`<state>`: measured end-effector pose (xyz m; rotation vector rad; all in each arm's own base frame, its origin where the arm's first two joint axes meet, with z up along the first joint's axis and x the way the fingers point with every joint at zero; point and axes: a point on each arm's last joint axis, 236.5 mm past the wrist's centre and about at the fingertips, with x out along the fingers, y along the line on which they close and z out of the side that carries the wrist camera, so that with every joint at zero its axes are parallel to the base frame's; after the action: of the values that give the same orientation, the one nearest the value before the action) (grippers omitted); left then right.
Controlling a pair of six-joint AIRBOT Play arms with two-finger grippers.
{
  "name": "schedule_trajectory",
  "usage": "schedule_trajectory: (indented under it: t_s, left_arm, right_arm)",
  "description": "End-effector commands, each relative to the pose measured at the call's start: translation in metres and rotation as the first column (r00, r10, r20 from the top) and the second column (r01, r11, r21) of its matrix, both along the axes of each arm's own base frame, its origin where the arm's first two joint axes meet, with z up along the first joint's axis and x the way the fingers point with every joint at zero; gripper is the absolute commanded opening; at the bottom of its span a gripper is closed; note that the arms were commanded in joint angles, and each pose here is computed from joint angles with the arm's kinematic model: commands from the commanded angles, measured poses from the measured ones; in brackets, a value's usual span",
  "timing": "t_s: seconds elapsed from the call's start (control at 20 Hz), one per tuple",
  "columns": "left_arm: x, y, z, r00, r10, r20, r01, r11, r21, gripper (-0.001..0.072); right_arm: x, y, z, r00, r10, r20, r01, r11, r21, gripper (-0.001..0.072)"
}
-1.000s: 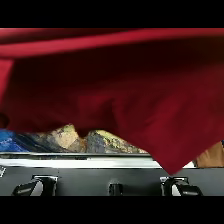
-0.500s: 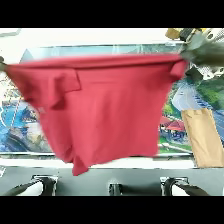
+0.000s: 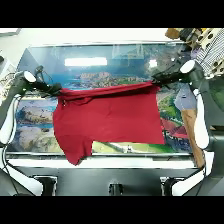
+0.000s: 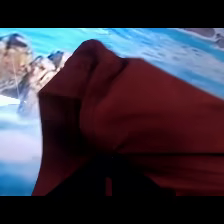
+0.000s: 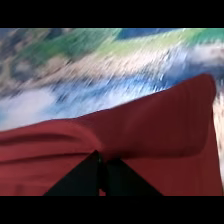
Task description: Fold the clothes and pants, and hang the long-sleeved shirts on hangers.
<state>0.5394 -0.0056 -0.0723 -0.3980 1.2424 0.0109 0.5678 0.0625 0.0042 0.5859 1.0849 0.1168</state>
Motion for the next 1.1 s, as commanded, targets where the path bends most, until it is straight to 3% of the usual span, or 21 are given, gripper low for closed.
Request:
schedule_trajectory:
  t_s: [0.0, 0.05, 0.15, 0.2, 0.25, 0.3, 0.4, 0.6, 0.9, 1.05]
  left_arm:
    - [0.01, -0.019, -0.035, 1.0, -0.018, 0.001, 0.018, 1.0, -0.007, 0.0017]
    - [0.011, -0.021, -0.033, 1.0, -0.019, 0.005, 0.019, 1.0, -0.011, 0.0066]
    - [0.016, -0.021, -0.021, 1.0, -0.017, 0.018, 0.017, 1.0, -0.025, 0.0307]
    - [0.018, -0.017, -0.01, 1.0, -0.018, 0.024, 0.018, 0.999, -0.027, 0.0396]
    - [0.019, -0.011, 0.005, 0.999, -0.028, 0.029, 0.029, 0.999, -0.025, 0.0416]
    - [0.017, -0.005, 0.02, 0.998, -0.052, 0.032, 0.053, 0.998, -0.018, 0.0416]
    - [-0.001, 0.014, 0.047, 0.995, -0.098, -0.001, 0.098, 0.995, -0.01, 0.0416]
    - [-0.042, 0.053, 0.076, 0.999, -0.034, -0.04, 0.032, 0.998, -0.053, 0.0416]
    - [-0.164, 0.071, 0.046, 0.982, 0.085, -0.166, -0.106, 0.987, -0.121, 0.0415]
    - [-0.208, 0.066, 0.027, 0.974, 0.108, -0.198, -0.134, 0.983, -0.124, 0.0415]
  right_arm:
    - [0.026, 0.004, -0.035, 0.998, -0.045, 0.034, 0.045, 0.999, 0.012, 0.004]
    - [0.026, 0.005, -0.036, 0.998, -0.048, 0.035, 0.047, 0.999, 0.017, 0.0093]
    - [0.024, 0.007, -0.03, 0.998, -0.048, 0.027, 0.047, 0.998, 0.04, 0.0176]
    - [0.021, 0.005, -0.024, 0.998, -0.053, 0.019, 0.052, 0.997, 0.054, 0.0273]
    - [0.017, 0.0, -0.015, 0.999, -0.052, 0.011, 0.051, 0.997, 0.066, 0.0371]
    - [0.009, -0.009, -0.003, 0.999, -0.042, 0.0, 0.042, 0.997, 0.064, 0.0435]
    - [-0.02, -0.033, 0.019, 0.998, 0.066, -0.016, -0.065, 0.998, 0.019, 0.0472]
    - [-0.104, -0.084, 0.039, 0.962, 0.228, -0.148, -0.227, 0.974, 0.023, 0.0474]
    - [-0.227, -0.107, -0.007, 0.952, 0.133, -0.276, -0.081, 0.978, 0.193, 0.0476]
    - [-0.272, -0.09, -0.044, 0.933, 0.148, -0.327, -0.081, 0.974, 0.211, 0.0476]
